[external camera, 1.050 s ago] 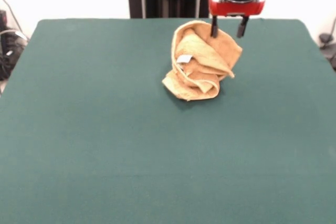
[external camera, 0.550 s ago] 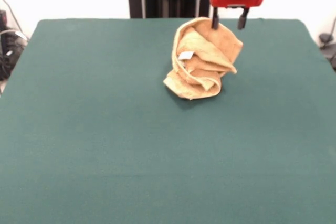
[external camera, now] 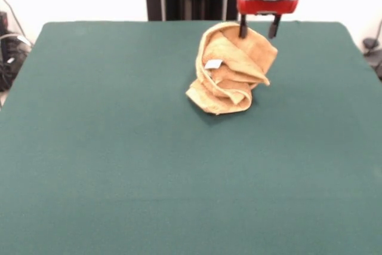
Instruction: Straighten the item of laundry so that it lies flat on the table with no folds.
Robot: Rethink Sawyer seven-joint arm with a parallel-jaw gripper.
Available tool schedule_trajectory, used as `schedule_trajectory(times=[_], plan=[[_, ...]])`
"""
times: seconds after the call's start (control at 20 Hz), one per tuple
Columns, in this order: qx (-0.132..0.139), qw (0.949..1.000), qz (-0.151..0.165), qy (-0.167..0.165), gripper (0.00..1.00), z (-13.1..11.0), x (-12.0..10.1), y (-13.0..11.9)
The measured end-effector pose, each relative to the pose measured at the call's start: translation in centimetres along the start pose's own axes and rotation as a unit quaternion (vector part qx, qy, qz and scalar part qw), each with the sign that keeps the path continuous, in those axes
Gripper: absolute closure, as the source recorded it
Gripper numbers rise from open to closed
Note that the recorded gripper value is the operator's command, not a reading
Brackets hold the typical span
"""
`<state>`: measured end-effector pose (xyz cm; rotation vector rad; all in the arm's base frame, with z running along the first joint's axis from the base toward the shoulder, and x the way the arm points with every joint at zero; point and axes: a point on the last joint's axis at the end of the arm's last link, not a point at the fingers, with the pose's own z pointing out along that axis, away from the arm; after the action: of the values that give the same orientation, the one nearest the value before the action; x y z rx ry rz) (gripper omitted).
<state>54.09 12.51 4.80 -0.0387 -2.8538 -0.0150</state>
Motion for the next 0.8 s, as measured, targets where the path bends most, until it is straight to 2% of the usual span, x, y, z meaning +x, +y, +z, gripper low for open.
schedule_trajectory(times=[0.6,0.65,0.8], plan=[[0.009,0.9999,0.0,0.014,0.0,5.6,-0.2,-0.3],[0.01,0.9998,-0.001,0.014,1.0,6.4,-0.2,-0.4],[0.011,0.9999,-0.001,0.013,1.0,6.7,-0.2,-0.4]])
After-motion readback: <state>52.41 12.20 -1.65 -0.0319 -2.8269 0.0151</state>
